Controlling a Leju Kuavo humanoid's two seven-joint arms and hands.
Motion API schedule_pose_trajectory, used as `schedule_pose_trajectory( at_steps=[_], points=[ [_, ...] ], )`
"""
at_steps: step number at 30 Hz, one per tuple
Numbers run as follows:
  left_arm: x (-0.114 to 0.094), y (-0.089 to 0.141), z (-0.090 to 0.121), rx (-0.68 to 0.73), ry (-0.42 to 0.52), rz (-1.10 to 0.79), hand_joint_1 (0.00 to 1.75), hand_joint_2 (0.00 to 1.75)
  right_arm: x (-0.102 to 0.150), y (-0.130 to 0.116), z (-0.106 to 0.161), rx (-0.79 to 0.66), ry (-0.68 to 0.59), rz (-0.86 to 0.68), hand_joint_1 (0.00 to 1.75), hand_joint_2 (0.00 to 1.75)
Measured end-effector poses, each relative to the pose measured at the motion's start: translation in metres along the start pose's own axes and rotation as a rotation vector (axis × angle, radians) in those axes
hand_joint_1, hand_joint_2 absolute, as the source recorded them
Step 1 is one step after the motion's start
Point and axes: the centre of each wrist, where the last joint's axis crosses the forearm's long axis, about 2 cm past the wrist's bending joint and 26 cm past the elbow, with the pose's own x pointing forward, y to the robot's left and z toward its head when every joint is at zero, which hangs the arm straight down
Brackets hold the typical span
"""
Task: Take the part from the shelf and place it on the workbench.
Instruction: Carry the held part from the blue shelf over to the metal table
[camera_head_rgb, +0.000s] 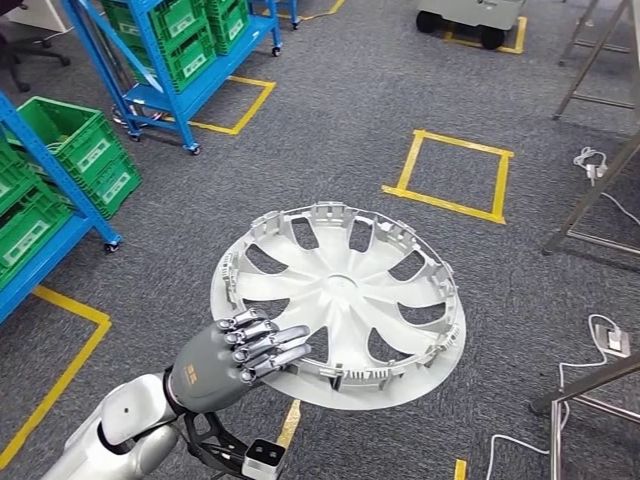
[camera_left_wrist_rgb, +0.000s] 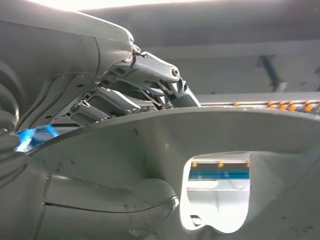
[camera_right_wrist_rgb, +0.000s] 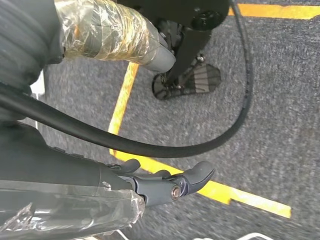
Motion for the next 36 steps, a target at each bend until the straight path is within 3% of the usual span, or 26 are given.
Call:
schedule_pose_trajectory(
  at_steps=[28,36],
  points=[
    [-0.0035,-0.0039,-0.0043,0.025,-0.053,0.052,1.75,1.75,0.0034,0.0002,-0.0017,0.009,-0.006,0.031,0.0,1.75],
    [-0.0045,-0.0036,-0.0078,0.081,-0.108,0.027,1.75,1.75,0.0028,0.0011,-0.0014,0.017,-0.005,0.045,0.0,1.75]
  ],
)
